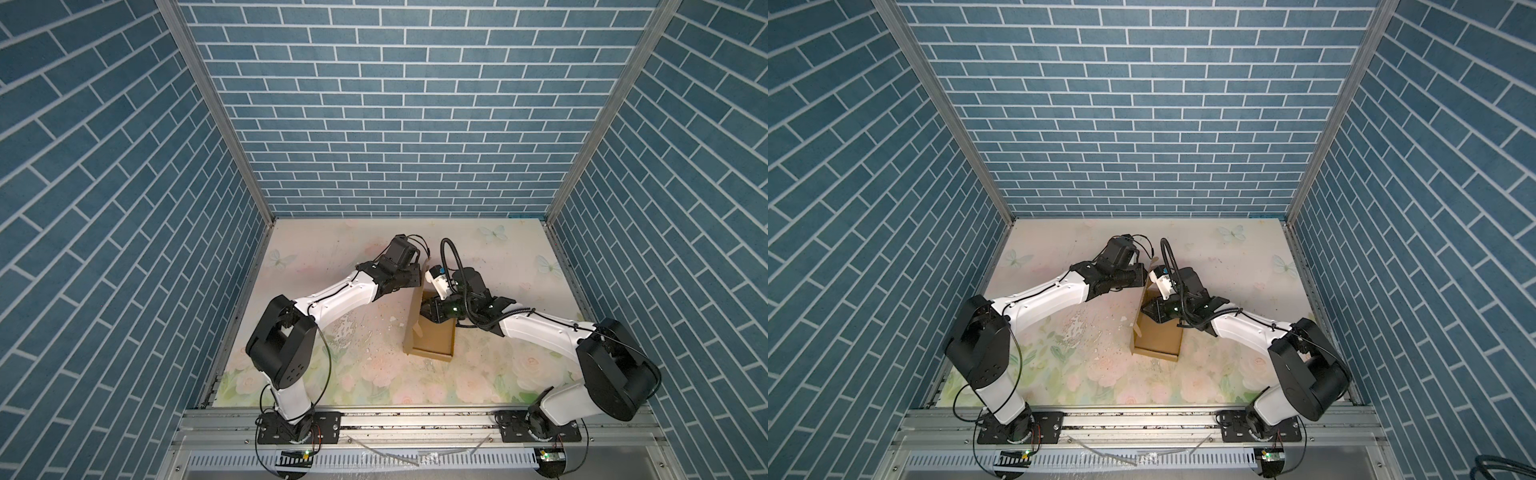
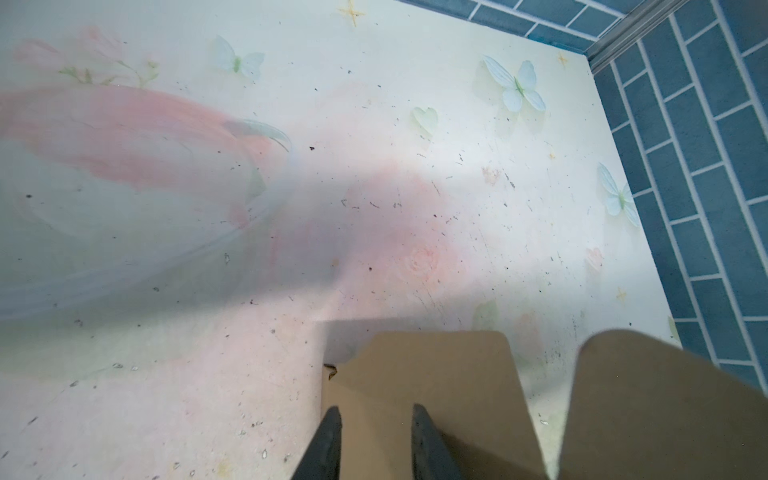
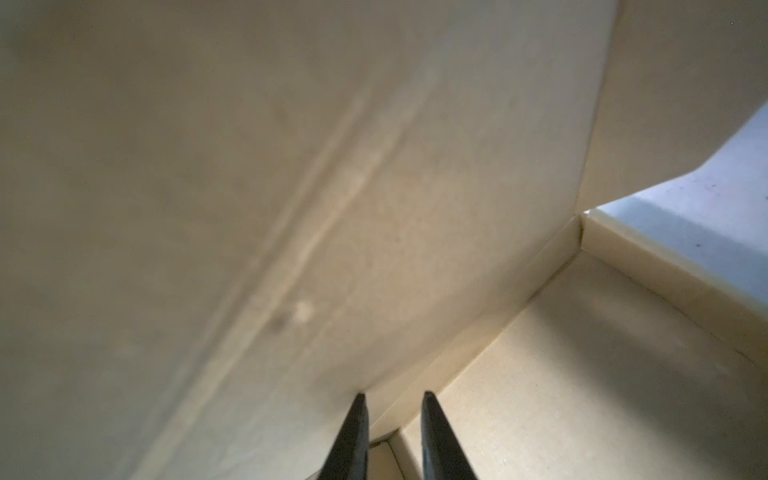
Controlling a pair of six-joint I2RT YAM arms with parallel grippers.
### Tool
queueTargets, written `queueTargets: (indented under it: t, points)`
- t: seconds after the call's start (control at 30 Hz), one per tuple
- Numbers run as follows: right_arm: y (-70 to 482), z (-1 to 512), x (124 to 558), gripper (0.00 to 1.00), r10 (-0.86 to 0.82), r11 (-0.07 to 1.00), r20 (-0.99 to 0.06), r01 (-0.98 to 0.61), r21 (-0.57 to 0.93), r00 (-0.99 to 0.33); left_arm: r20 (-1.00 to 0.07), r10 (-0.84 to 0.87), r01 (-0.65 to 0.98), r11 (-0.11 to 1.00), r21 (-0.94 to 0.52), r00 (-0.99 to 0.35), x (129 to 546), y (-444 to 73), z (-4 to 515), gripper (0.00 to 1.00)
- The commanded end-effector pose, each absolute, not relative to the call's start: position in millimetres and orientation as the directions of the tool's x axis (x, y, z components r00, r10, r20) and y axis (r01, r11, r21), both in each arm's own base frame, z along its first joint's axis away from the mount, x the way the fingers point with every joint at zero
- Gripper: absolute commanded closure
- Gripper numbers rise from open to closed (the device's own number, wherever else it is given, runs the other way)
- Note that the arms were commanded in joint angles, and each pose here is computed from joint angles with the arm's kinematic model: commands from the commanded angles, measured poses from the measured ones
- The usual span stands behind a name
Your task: Fold the paper box
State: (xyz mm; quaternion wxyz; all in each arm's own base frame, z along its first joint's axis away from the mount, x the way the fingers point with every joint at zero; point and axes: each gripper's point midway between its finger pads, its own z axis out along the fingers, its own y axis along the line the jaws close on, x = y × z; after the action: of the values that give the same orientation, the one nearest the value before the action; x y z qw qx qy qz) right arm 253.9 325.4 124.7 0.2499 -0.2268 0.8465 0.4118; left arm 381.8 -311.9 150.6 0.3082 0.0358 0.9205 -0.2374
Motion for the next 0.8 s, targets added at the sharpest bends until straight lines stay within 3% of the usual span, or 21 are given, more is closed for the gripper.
queueTargets:
  t: [0.0, 0.2, 0.53, 0.77]
  points:
    - [334.1, 130.3, 259.8, 0.75, -0.113, 0.546, -0.666, -0.606, 0.579, -0.738, -0.587, -0.058, 0.266, 0.852, -0.450, -0.808, 386.7, -325.6, 162.9, 0.69]
    - [315.5, 128.1, 267.7, 0.74, -0.066, 0.633, -0.683, -0.559, 0.535, -0.728, -0.586, -0.049, 0.246, 0.877, -0.413, -0.809, 385.2, -288.7, 183.9, 0.62]
    - [278.6, 126.7, 274.9, 0.69, -0.066, 0.763, -0.678, -0.475, 0.438, -0.732, -0.583, 0.119, 0.348, 0.888, -0.299, -0.803, 338.9, -245.0, 247.1, 0.32]
    - [242.0, 143.0, 284.9, 0.68, -0.031, 0.823, -0.686, -0.408, 0.396, -0.727, -0.533, 0.270, 0.460, 0.848, -0.263, -0.802, 310.0, -248.0, 268.8, 0.28]
